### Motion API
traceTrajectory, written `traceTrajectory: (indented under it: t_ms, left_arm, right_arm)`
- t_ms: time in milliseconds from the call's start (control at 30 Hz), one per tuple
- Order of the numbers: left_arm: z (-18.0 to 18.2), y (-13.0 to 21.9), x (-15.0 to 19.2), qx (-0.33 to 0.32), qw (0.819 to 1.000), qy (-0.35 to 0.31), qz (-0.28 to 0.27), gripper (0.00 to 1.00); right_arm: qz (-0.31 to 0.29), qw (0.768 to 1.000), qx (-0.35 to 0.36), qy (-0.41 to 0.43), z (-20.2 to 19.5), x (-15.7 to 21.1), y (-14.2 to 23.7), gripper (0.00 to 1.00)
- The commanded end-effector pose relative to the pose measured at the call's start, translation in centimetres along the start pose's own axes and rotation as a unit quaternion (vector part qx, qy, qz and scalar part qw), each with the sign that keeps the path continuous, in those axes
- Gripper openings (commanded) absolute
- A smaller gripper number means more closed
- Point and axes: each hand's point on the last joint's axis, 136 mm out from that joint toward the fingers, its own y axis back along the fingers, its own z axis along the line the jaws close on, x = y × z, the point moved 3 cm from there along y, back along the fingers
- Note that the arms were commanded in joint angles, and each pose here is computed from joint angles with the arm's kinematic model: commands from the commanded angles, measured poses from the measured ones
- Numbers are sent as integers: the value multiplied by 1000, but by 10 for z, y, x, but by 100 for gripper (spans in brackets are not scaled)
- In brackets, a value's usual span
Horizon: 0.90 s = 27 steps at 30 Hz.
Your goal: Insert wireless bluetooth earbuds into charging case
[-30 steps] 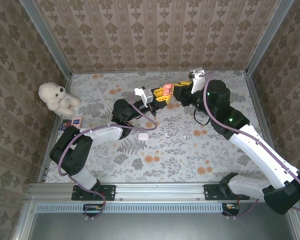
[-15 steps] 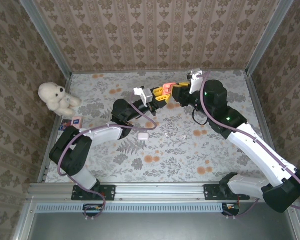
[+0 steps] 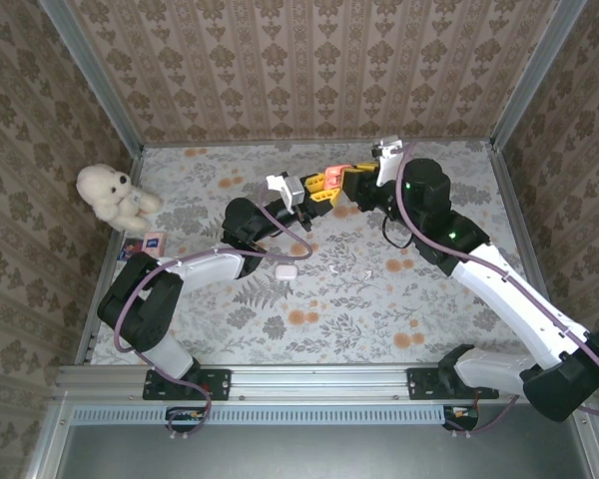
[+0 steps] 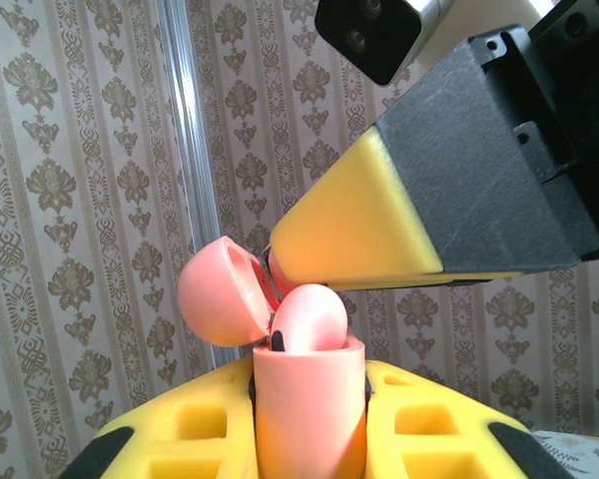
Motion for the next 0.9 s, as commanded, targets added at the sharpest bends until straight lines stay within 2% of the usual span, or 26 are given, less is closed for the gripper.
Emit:
traceTrajectory:
  t_ms: [0, 367, 867]
  left_arm:
    - [-5, 1, -21, 2, 999, -15, -28, 0]
    - [-2, 0, -22, -7, 999, -13, -30, 0]
    - [1, -1, -23, -13, 999, -15, -31, 0]
  right_arm:
    - [-4, 1000, 8, 9, -1, 1, -4, 28]
    - [6, 1000, 6, 20, -1, 7, -5, 28]
    - [41, 995, 23, 92, 10, 32, -8, 28]
